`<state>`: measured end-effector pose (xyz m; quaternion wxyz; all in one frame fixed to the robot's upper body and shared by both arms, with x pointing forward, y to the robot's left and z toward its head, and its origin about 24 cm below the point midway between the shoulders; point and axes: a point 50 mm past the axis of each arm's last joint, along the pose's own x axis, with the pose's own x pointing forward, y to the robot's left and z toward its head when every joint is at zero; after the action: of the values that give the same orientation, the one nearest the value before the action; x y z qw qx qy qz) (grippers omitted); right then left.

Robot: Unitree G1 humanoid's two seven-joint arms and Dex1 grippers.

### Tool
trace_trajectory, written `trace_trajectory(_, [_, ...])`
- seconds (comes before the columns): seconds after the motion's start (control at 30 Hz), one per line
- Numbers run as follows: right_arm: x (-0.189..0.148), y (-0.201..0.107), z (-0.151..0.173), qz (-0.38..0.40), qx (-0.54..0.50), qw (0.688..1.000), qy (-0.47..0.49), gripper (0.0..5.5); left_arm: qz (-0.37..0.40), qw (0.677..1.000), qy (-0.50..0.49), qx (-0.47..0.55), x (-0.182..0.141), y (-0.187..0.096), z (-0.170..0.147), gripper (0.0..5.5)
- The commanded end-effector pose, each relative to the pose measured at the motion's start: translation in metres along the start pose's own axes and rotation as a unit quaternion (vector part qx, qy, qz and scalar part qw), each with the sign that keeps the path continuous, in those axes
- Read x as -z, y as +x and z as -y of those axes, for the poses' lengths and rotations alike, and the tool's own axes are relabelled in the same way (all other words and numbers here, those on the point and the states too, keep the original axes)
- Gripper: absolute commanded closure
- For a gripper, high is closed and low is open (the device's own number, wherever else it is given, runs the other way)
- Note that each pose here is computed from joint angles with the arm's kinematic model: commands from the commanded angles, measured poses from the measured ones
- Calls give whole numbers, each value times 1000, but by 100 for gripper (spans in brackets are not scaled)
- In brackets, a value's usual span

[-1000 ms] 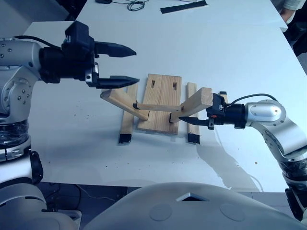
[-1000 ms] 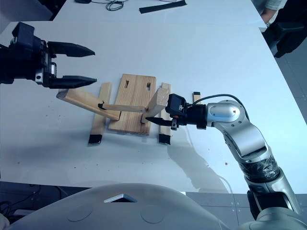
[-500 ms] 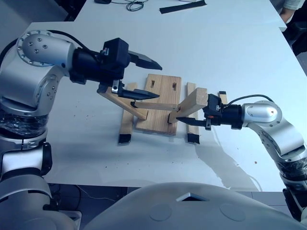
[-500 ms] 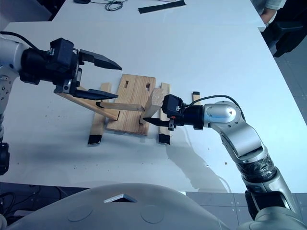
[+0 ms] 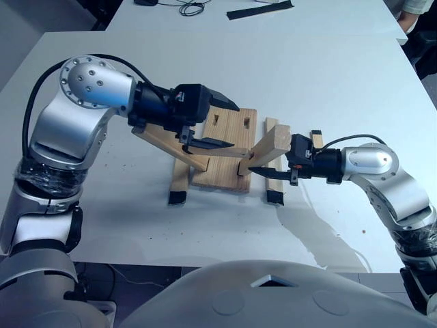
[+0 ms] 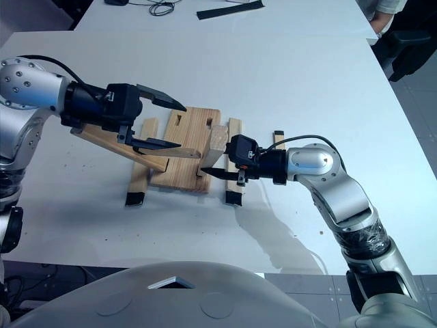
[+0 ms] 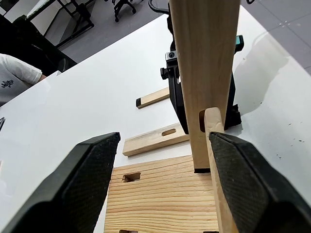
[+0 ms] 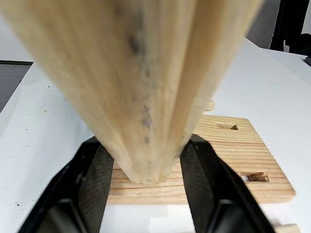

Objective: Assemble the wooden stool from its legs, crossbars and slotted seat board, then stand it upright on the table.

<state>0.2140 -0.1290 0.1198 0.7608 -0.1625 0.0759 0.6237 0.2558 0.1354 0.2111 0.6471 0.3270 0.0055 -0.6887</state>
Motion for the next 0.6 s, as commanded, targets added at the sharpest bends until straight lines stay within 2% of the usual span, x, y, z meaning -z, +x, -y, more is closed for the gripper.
trace_trajectory(0.03, [-2,3,-1,-1,-12,1000,-6,348,-12,999,-19,22,10,6,9,208])
trace_trajectory(0.6, [-3,7,-5,-3,-28,999,-19,349,-19,999,-10,27,15,17,6,208])
